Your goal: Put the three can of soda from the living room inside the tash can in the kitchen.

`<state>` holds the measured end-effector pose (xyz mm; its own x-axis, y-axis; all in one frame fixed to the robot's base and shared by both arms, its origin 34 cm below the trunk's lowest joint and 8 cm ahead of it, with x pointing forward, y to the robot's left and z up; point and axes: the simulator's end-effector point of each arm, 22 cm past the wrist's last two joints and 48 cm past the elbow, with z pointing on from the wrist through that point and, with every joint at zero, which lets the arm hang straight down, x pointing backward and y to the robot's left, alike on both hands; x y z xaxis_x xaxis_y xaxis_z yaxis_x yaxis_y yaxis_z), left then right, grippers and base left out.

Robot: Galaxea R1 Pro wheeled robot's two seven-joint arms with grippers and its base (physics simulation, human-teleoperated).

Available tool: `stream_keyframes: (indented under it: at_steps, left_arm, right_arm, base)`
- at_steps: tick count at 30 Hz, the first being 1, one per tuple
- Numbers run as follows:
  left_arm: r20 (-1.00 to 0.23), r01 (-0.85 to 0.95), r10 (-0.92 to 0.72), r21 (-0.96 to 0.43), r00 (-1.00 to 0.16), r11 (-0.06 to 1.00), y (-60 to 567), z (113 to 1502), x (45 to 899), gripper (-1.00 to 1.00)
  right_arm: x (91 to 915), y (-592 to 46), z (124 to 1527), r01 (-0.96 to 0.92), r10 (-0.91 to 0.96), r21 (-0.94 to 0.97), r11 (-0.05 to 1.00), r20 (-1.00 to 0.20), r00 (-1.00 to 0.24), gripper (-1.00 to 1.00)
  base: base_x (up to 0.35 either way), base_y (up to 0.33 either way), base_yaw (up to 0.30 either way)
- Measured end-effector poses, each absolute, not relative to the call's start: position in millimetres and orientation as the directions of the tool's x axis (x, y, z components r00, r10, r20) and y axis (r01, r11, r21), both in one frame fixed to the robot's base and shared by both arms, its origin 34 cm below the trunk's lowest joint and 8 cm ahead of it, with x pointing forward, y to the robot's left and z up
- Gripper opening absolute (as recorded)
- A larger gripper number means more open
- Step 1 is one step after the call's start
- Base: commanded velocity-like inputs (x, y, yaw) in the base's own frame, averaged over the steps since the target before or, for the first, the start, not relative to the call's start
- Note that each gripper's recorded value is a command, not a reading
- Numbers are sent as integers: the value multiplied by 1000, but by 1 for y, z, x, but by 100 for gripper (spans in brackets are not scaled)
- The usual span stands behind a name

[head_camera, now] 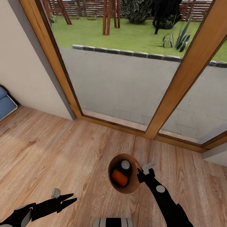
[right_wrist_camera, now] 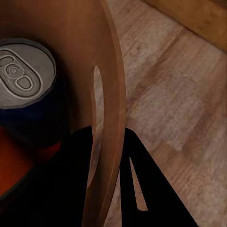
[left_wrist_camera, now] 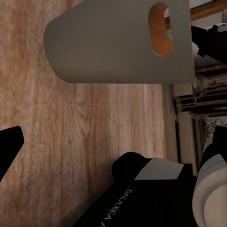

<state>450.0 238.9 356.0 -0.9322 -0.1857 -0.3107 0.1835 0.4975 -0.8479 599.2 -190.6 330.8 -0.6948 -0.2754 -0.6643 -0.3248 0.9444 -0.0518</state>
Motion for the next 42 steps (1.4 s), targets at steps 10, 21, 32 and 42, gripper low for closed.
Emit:
stream_keyframes:
  at_steps: [10,21,32,42]
  left_arm:
    - [-310,183,-186,-849,-932,496,239,352,449,100]
    - [-311,184,-185,-848,-932,497,240,339,446,100]
    - [-310,183,-186,-848,-932,497,240,335,445,100]
    - [-310,183,-186,-848,-932,497,239,326,443,100]
  right_arm:
    - [598,-191,326,-325,-276,-52,944,-664,-695,-100]
    - [596,-191,314,-325,-276,-52,944,-665,-695,-100]
    - [595,-191,309,-325,-276,-52,944,-664,-695,-100]
    - [592,-189,300,-325,-273,-48,945,-664,-696,-100]
  base:
    - [0,0,0]
    - [0,0,0]
    - [0,0,0]
    - [0,0,0]
